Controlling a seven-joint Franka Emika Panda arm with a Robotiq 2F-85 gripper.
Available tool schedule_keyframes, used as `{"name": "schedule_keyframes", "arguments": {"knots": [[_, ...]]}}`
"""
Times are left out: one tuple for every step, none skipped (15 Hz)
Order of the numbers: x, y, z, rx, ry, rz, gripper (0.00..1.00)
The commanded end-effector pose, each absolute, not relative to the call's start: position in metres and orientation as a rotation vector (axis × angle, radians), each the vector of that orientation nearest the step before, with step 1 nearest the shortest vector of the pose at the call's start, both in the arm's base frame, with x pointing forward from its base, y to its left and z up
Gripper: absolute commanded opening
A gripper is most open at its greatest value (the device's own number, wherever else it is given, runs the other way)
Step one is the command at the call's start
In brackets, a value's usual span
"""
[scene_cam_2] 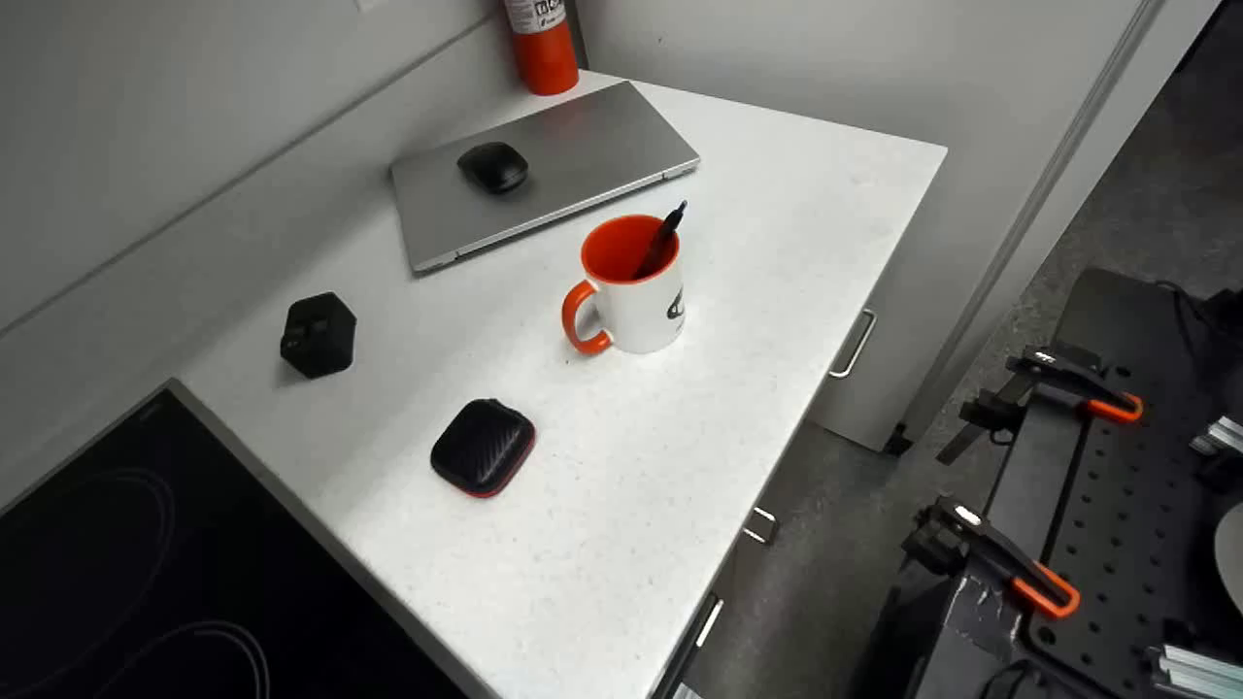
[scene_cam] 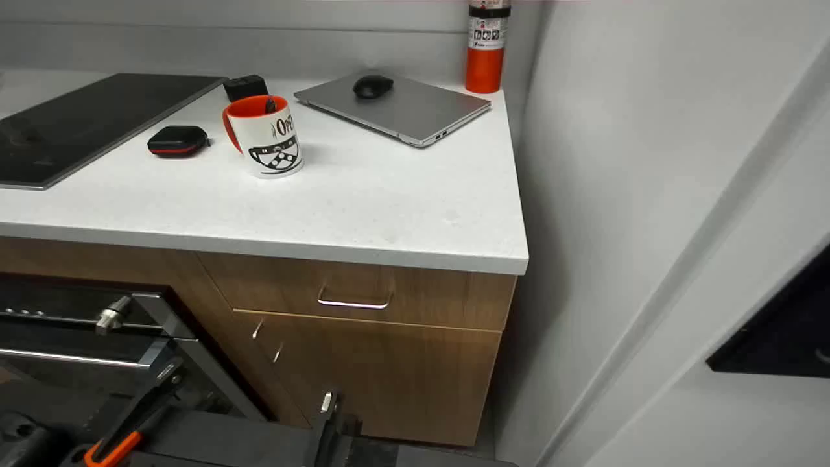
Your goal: Take the pen from the white cup and place it on the table
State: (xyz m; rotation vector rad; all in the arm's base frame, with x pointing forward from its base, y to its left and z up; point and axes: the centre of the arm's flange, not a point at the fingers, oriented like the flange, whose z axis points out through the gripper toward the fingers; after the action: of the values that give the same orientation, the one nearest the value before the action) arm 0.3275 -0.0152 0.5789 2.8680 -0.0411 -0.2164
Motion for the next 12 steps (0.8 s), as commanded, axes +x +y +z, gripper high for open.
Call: {"name": "schedule_keyframes", "arguments": {"knots": [[0.328,-0.015,0.578,2.868,-0.041,-0.219,1.00],[0.328,-0.015,0.578,2.868,-0.041,-0.220,1.00],[0.328,-0.015,0.578,2.868,-0.041,-0.220,1.00],[0.331,-0.018,0.577,2.908,0.019,-0.197,1.00],[0.337,-0.019,0.574,2.931,0.045,-0.166,1.00],[0.348,-0.021,0.568,2.986,0.091,-0.118,1.00],[0.358,-0.023,0.562,3.019,0.122,-0.074,1.00],[0.373,-0.026,0.554,3.059,0.146,-0.021,1.00],[0.385,-0.027,0.546,3.093,0.168,0.026,1.00],[0.399,-0.028,0.537,3.127,0.203,0.066,1.00],[0.409,-0.029,0.526,3.156,0.233,0.091,1.00],[0.418,-0.029,0.514,3.195,0.281,0.093,1.00]]}}
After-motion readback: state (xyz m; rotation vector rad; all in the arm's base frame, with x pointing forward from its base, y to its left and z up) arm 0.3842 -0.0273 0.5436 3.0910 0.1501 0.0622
